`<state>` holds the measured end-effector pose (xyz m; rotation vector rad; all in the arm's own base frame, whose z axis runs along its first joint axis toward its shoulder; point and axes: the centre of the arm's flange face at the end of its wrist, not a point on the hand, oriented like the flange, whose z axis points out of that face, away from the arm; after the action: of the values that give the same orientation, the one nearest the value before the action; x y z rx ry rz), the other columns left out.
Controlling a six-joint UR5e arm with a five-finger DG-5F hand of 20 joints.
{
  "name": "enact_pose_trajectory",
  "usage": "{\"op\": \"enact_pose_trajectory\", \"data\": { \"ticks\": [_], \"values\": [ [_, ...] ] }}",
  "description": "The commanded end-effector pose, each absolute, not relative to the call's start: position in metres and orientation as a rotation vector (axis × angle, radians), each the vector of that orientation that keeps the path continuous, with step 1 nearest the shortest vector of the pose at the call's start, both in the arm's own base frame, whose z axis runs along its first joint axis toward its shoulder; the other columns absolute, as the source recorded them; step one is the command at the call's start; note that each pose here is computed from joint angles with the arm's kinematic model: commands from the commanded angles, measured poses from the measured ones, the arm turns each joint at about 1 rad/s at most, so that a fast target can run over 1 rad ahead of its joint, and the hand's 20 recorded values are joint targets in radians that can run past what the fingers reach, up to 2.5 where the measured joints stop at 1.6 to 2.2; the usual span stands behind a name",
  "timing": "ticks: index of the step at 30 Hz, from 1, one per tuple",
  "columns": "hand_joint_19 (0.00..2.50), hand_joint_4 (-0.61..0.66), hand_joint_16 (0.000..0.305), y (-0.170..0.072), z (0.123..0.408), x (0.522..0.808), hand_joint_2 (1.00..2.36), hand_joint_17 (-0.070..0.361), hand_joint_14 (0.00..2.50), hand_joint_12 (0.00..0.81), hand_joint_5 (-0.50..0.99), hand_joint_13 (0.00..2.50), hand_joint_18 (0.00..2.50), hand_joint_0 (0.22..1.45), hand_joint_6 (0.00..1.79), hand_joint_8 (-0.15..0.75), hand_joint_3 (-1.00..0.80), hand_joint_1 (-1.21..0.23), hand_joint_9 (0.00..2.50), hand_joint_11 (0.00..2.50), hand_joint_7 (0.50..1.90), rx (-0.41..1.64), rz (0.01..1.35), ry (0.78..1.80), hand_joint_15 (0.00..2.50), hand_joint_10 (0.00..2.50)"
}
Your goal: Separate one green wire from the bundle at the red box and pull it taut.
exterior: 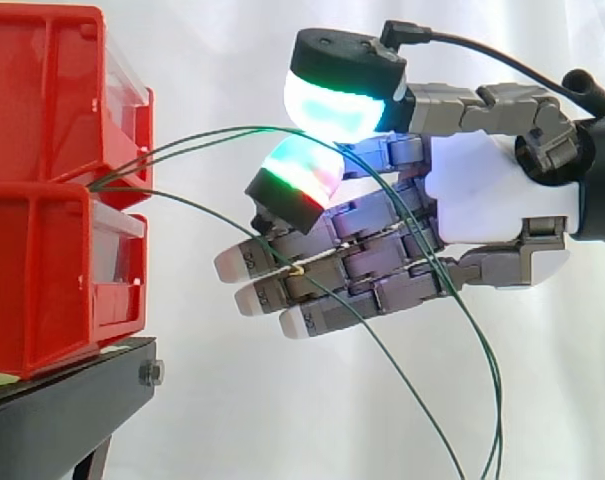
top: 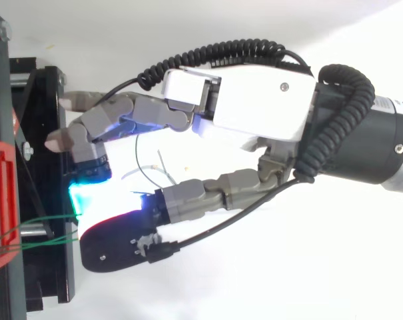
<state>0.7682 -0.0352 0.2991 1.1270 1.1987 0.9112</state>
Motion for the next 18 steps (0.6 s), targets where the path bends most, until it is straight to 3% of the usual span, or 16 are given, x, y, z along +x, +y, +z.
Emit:
{"op": "enact_pose_trajectory", "data": {
  "ticks": [1,2,4,7,9,10,13,15,18],
  "values": [
    [0.00,-0.09,0.054,-0.037,0.296,0.766,1.02,0.121,0.00,0.334,-0.16,0.08,0.08,0.58,0.82,0.181,-0.04,-0.76,0.34,0.00,1.33,1.133,0.898,1.213,0.00,0.00],
    [0.00,-0.07,0.055,-0.038,0.288,0.763,1.02,0.124,0.00,0.339,-0.16,0.19,0.17,0.59,0.79,0.201,-0.04,-0.78,0.41,0.00,1.41,1.136,0.887,1.229,0.00,0.00],
    [0.02,-0.04,0.056,-0.038,0.279,0.759,1.02,0.127,0.00,0.347,-0.16,0.28,0.29,0.59,0.81,0.231,-0.05,-0.77,0.49,0.10,1.37,1.142,0.873,1.248,0.00,0.00],
    [0.18,-0.02,0.058,-0.039,0.265,0.753,1.02,0.130,0.01,0.360,-0.17,0.51,0.46,0.60,0.82,0.278,-0.08,-0.76,0.73,0.52,1.33,1.151,0.858,1.266,0.14,0.02],
    [0.27,0.00,0.057,-0.040,0.262,0.753,1.03,0.129,0.01,0.370,-0.18,0.65,0.55,0.60,0.82,0.302,-0.09,-0.75,0.92,1.02,1.32,1.149,0.860,1.255,0.31,0.03],
    [0.27,0.00,0.057,-0.040,0.264,0.755,1.03,0.129,0.01,0.368,-0.18,0.66,0.56,0.60,0.82,0.303,-0.09,-0.75,0.93,1.05,1.33,1.142,0.869,1.236,0.32,0.03],
    [0.28,-0.01,0.057,-0.038,0.264,0.755,1.03,0.129,0.01,0.371,-0.18,0.66,0.56,0.60,0.82,0.300,-0.09,-0.75,0.89,1.02,1.31,1.142,0.872,1.233,0.30,0.02],
    [0.27,-0.02,0.057,-0.038,0.264,0.755,1.03,0.129,0.01,0.362,-0.18,0.62,0.57,0.60,0.82,0.284,-0.09,-0.75,0.76,0.69,1.30,1.141,0.871,1.233,0.25,0.02],
    [0.25,-0.03,0.057,-0.037,0.264,0.756,1.03,0.128,0.01,0.354,-0.18,0.59,0.57,0.60,0.82,0.272,-0.09,-0.75,0.67,0.43,1.31,1.139,0.873,1.233,0.18,0.01]
  ]
}}
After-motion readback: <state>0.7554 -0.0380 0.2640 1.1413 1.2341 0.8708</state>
